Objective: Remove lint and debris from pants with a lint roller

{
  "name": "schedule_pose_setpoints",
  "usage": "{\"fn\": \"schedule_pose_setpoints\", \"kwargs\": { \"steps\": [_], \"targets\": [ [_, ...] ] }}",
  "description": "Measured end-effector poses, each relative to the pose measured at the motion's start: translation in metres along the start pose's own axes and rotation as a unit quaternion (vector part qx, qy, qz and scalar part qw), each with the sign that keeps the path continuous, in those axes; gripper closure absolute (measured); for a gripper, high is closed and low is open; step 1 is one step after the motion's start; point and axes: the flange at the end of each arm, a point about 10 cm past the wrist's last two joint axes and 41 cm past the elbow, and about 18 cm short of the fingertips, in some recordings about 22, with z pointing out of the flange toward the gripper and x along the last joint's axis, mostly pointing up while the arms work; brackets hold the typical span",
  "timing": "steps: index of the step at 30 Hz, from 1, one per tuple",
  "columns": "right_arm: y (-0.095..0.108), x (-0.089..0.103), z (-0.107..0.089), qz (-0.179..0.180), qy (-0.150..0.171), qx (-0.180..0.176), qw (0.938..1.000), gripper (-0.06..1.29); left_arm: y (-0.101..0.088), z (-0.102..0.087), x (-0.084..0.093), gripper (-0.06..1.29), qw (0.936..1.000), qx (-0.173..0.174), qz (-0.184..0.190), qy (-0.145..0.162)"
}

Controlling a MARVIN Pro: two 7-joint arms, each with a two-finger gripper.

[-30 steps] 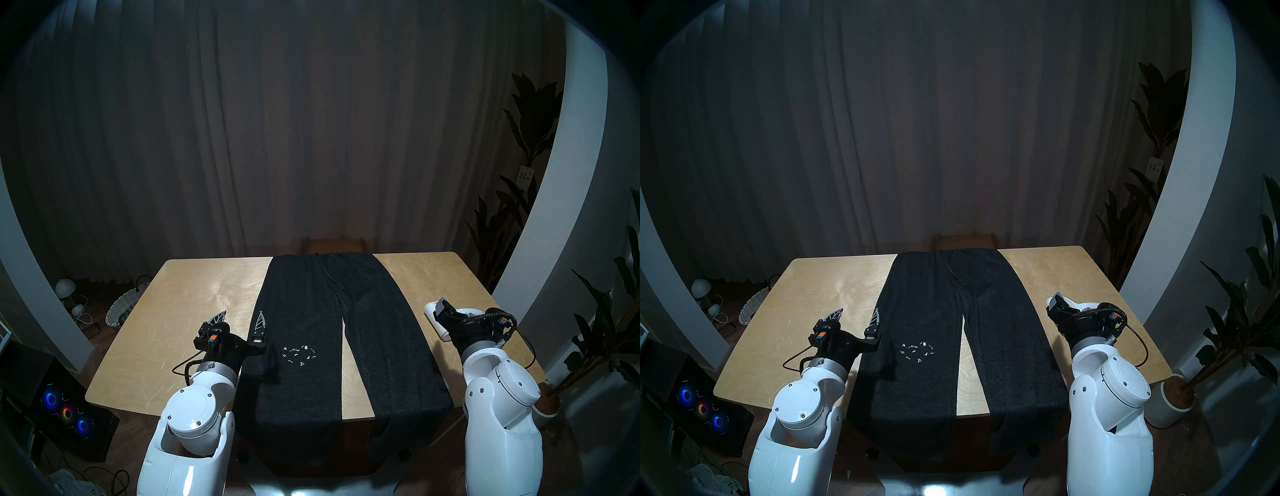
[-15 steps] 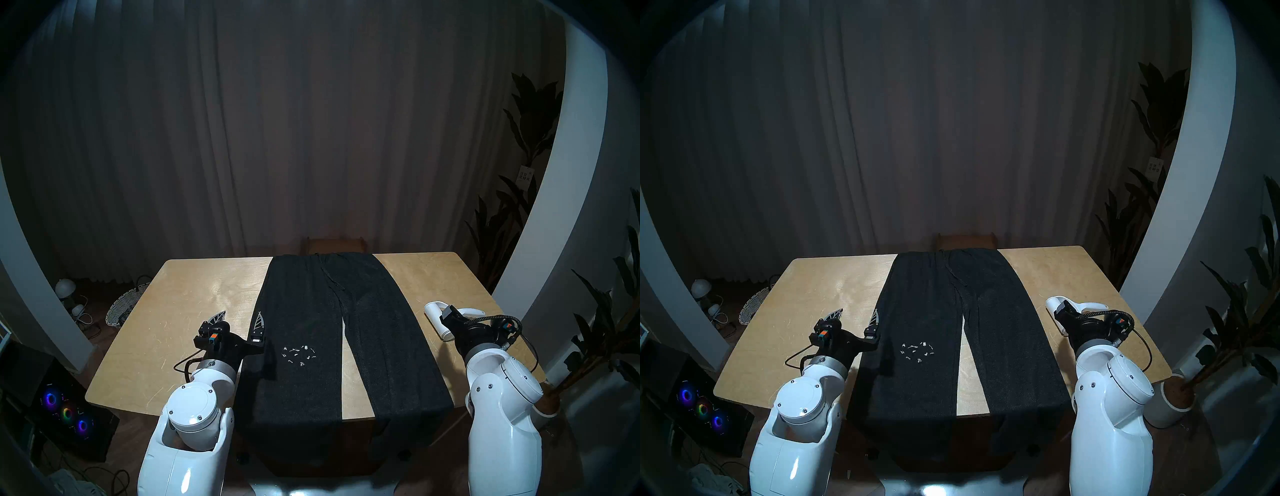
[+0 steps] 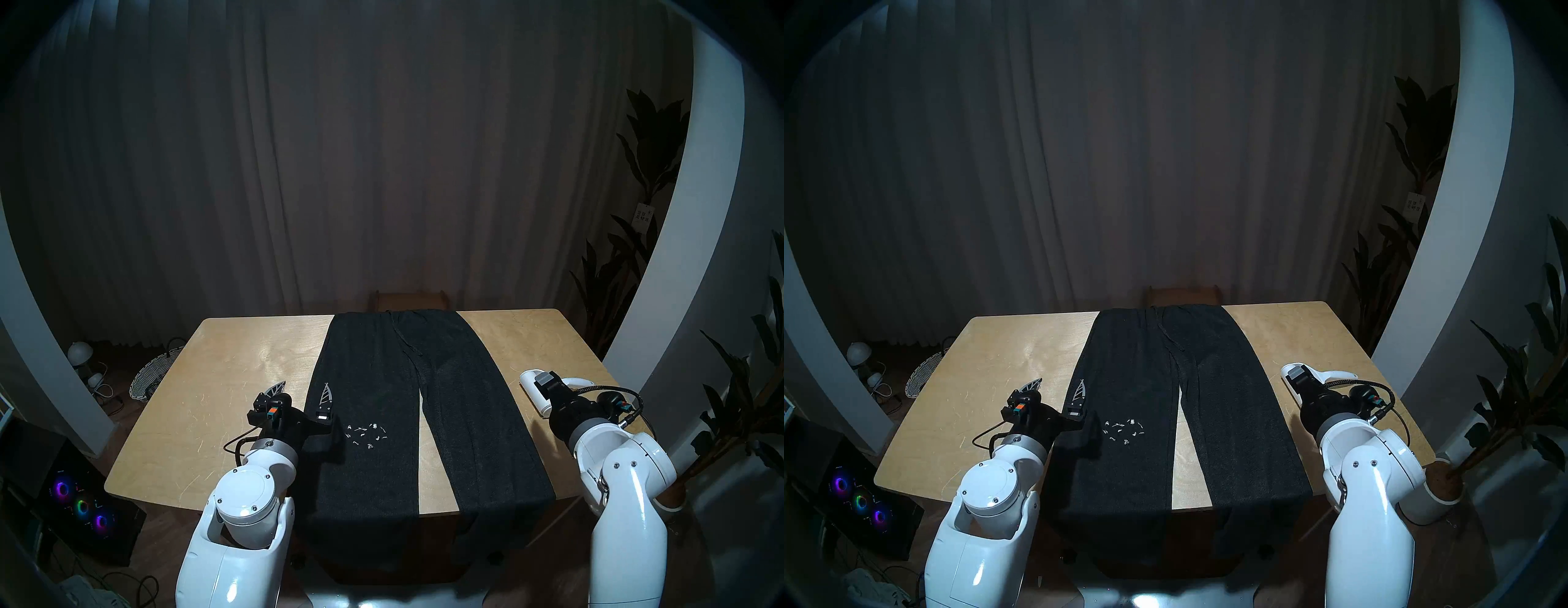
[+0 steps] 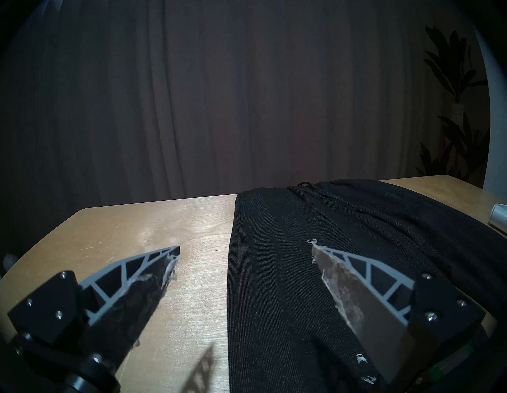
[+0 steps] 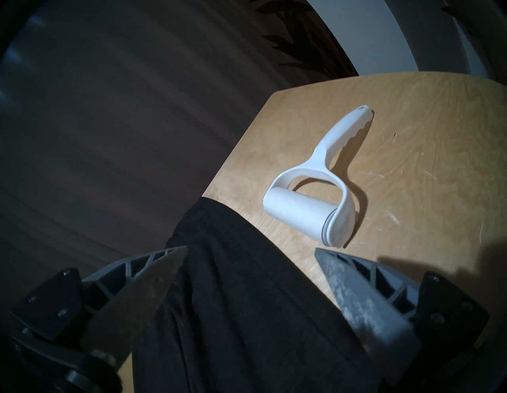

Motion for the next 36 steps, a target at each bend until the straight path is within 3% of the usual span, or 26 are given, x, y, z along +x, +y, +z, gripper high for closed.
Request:
{"fn": "schedule_pose_setpoints", "kwargs": {
  "steps": [6,13,21,28,33,36],
  "targets": [
    [-0.004,0.007,-0.004,0.026,-0.024,-0.017,0.9992,0.01,0.006,0.006,-0.002,0.0,1.0,0.004,-0.007,-0.002],
    [-0.009,0.011,-0.005,0.071,-0.047,-0.002,0.9963,0.01,0.001,0.009,-0.002,0.0,0.9998,0.02,-0.009,-0.002],
    [0.001,0.023,-0.004,0.164,-0.057,0.014,0.9848,0.01,-0.008,0.009,-0.006,0.0,0.9989,0.045,-0.01,-0.008],
    [0.02,0.042,-0.002,0.245,-0.044,0.016,0.9684,0.01,-0.003,0.011,-0.006,0.0,0.9986,0.05,-0.015,-0.007],
    [0.043,0.057,0.003,0.309,-0.033,0.006,0.9504,0.01,0.003,0.015,-0.004,0.0,0.9983,0.054,-0.022,-0.006],
    [0.059,0.065,0.008,0.351,-0.027,-0.003,0.9361,0.01,0.005,0.017,-0.002,0.0,0.998,0.058,-0.026,-0.004]
  ]
}}
